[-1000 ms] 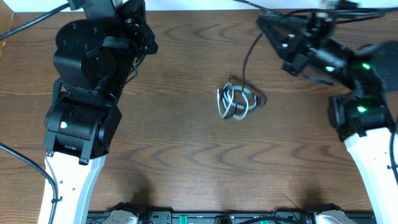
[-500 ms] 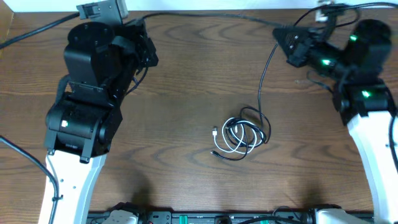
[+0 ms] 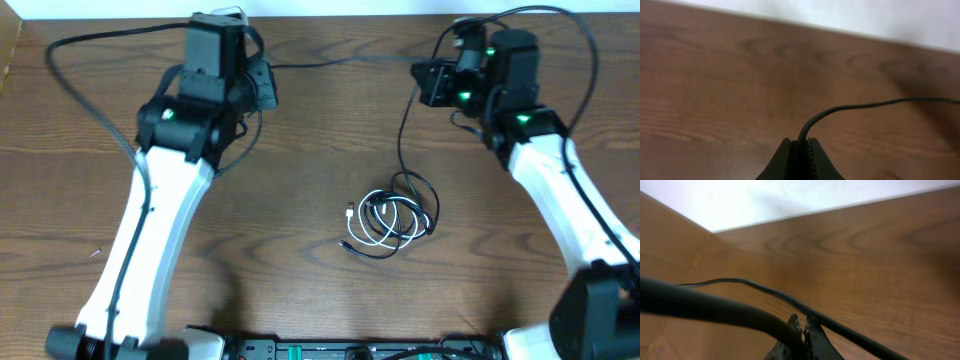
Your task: Untangle cables
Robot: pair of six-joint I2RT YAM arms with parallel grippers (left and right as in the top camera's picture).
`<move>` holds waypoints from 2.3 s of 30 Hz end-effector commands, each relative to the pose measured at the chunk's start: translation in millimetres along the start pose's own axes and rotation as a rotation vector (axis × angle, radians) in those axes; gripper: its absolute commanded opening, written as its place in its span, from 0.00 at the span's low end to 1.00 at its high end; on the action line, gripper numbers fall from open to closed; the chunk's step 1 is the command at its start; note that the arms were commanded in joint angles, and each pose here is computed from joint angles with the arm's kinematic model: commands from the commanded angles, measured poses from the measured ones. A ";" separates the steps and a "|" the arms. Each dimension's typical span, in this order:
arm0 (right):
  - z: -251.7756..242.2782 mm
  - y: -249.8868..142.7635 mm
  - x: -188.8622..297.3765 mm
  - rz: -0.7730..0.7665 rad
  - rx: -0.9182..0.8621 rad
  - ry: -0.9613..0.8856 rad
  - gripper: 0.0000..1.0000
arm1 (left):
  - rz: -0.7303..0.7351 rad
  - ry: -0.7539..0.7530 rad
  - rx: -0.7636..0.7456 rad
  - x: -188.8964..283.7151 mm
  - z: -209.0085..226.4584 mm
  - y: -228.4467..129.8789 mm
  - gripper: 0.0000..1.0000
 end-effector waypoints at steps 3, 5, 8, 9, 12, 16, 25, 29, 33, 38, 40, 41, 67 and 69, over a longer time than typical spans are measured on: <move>-16.2 -21.5 -30.5 0.052 0.010 -0.067 0.01 | 0.126 -0.018 -0.082 -38.7 -1.6 -18.5 0.08; -20.6 -29.9 -39.2 0.077 -0.005 -0.070 0.01 | 0.161 -0.004 -0.098 -51.7 1.1 -24.9 0.08; -25.3 -41.3 -49.4 0.110 -0.016 -0.074 0.01 | 0.204 0.012 -0.138 -68.7 6.4 -32.6 0.33; -26.2 -43.7 -51.7 0.116 -0.017 -0.075 0.01 | 0.216 0.011 -0.155 -71.9 7.2 -34.7 0.46; -26.8 -46.2 -54.0 0.123 -0.018 -0.075 0.01 | 0.257 -0.056 -0.210 -77.7 2.6 -41.1 0.91; -26.7 -46.1 -54.1 0.122 -0.018 -0.074 0.01 | 0.296 -0.229 -0.261 -73.4 -15.7 -47.6 0.93; -23.4 -48.6 -53.9 0.137 -0.023 -0.048 0.01 | 0.482 -0.639 -0.255 -50.0 -74.3 -94.8 0.91; -24.5 -52.3 -53.3 0.155 -0.032 -0.054 0.01 | 0.550 -0.626 -0.213 -46.7 -82.5 -110.7 0.91; -24.7 -52.9 -53.2 0.157 -0.033 -0.055 0.01 | 0.575 -0.617 -0.161 -44.3 -94.0 -116.4 0.91; -24.7 -53.1 -53.2 0.158 -0.034 -0.056 0.01 | 0.572 -0.454 -0.114 -51.1 -100.0 -129.0 0.90; -24.8 -53.3 -53.2 0.159 -0.034 -0.056 0.01 | 0.579 -0.412 -0.084 -52.6 -102.7 -135.5 0.89; -25.4 -53.6 -52.9 0.161 -0.036 -0.058 0.01 | 0.597 -0.408 -0.066 -52.3 -106.8 -142.6 0.88; -26.7 -58.3 -52.0 0.183 -0.046 -0.065 0.01 | 0.646 -0.506 -0.071 -65.5 -131.8 -197.8 0.38; -26.9 -59.1 -51.8 0.187 -0.047 -0.066 0.01 | 0.631 -0.506 -0.073 -66.9 -132.3 -195.6 0.24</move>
Point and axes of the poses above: each gripper's point midway between its finger pads, its own x axis back along the fingers, its own z axis along the line the jaws close on, y = z × x, the point moved 4 cm from there along x, back along the fingers, and after that the axes turned 5 degrees about x, right-handed, at the moved point
